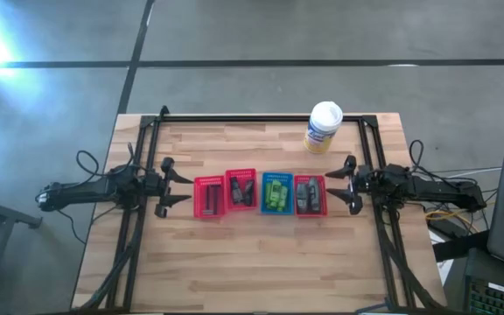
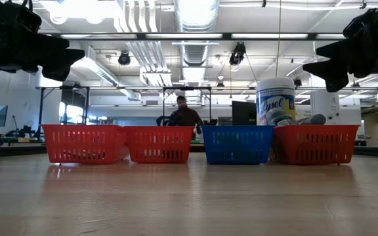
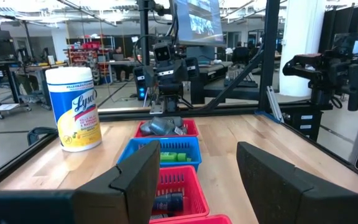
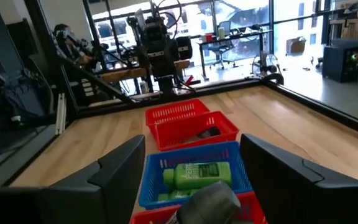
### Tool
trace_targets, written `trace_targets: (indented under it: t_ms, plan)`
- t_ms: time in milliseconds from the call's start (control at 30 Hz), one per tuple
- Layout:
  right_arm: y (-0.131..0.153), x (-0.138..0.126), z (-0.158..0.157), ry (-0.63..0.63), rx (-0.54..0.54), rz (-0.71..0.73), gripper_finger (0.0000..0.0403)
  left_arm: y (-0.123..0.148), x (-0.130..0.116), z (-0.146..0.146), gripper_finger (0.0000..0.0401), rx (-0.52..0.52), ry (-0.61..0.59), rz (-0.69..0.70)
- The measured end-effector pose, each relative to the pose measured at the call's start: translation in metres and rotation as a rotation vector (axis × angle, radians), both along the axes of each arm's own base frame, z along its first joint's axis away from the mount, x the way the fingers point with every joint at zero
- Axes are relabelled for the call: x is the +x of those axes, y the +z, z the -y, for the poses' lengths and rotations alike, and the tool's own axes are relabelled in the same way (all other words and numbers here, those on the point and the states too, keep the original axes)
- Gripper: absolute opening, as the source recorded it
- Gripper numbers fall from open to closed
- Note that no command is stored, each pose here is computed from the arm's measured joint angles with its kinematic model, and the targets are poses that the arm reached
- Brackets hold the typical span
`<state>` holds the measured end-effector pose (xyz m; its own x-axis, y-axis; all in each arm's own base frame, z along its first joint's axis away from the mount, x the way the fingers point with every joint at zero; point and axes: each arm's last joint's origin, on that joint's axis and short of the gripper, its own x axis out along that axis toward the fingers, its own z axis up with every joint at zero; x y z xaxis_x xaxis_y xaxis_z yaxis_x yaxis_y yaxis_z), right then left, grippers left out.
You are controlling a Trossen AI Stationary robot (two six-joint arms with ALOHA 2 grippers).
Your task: Pick & Place Travel size toiletries
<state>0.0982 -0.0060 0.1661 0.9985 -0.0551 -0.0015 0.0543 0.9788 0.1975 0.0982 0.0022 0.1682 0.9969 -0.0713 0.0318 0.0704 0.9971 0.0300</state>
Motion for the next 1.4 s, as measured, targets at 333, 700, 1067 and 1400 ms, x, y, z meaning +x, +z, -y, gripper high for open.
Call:
trace_targets:
  t_ms: [333, 700, 1067, 1400]
  plan:
    - [-0.0001, 0.0000, 0.0000, -0.001, 0.008, 0.000, 0.0232, -0.0001, 0.0001, 0.0000, 0.0218, 0.000, 0.000, -0.002]
    - [-0.0001, 0.0000, 0.0000, -0.001, 0.011, 0.000, 0.0219, -0.0001, 0.0001, 0.0000, 0.0218, 0.000, 0.000, -0.002]
    - [-0.0001, 0.0000, 0.0001, -0.002, 0.011, 0.000, 0.0247, -0.0001, 0.0001, 0.0000, 0.0218, 0.000, 0.000, -0.002]
    - [-0.0001, 0.0000, 0.0001, -0.003, 0.010, 0.000, 0.0279, 0.0000, 0.0001, 0.0000, 0.0218, 0.000, 0.000, -0.002]
